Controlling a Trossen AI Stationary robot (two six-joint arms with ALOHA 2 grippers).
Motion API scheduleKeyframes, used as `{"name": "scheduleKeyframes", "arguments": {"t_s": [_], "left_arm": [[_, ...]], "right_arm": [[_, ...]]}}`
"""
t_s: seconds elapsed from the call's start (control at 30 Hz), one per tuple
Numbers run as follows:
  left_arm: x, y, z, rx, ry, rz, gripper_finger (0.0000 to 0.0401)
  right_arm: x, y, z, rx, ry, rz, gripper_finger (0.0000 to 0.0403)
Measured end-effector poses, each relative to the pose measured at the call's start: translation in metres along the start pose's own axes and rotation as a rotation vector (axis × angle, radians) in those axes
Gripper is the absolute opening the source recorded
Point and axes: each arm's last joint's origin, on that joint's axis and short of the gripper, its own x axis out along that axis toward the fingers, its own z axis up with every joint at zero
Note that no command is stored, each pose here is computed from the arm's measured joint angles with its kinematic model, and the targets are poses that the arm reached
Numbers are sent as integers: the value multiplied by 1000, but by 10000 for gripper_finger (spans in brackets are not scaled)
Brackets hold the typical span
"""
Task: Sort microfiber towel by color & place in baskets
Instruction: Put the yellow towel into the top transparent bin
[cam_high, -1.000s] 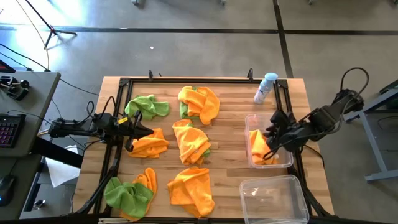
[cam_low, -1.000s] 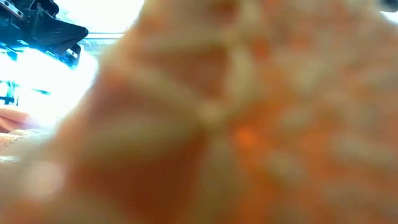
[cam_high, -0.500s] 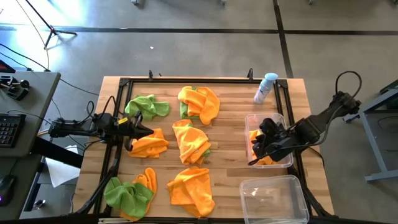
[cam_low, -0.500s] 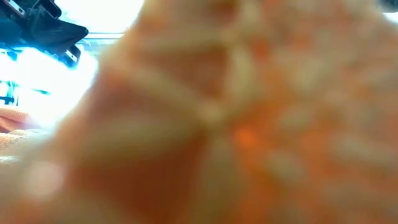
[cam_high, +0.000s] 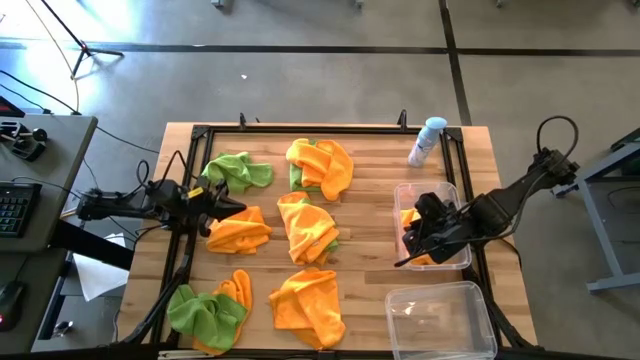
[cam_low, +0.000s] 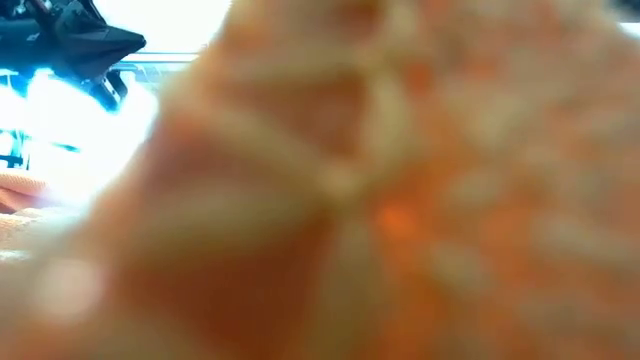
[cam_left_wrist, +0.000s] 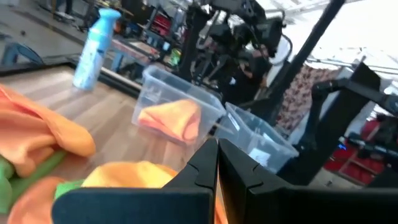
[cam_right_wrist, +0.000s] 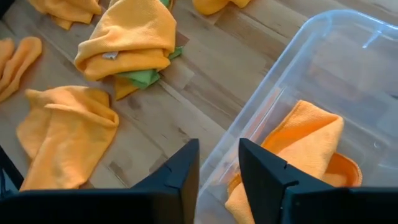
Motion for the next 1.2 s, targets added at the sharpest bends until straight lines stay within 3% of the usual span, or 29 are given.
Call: {"name": "scheduleKeyframes", "arguments": {"t_s": [0.23, 0.67, 0.83, 0.93, 1.2], "left_arm": [[13, -13, 27, 10, 79, 96, 0], [79, -37, 63, -54, 489, 355, 0], [91, -43, 72, -142, 721, 556, 0], [94, -45, 68, -176, 871, 660, 0], [108, -36, 30, -204, 1141, 695, 12]], "right_arm": [[-6, -6, 2, -59, -11, 47, 7], [-10, -40, 1, -204, -100, 193, 2], [-10, -51, 0, -264, -124, 198, 1], [-11, -54, 0, -299, -136, 199, 1], [-13, -57, 0, -383, -150, 204, 1]]}}
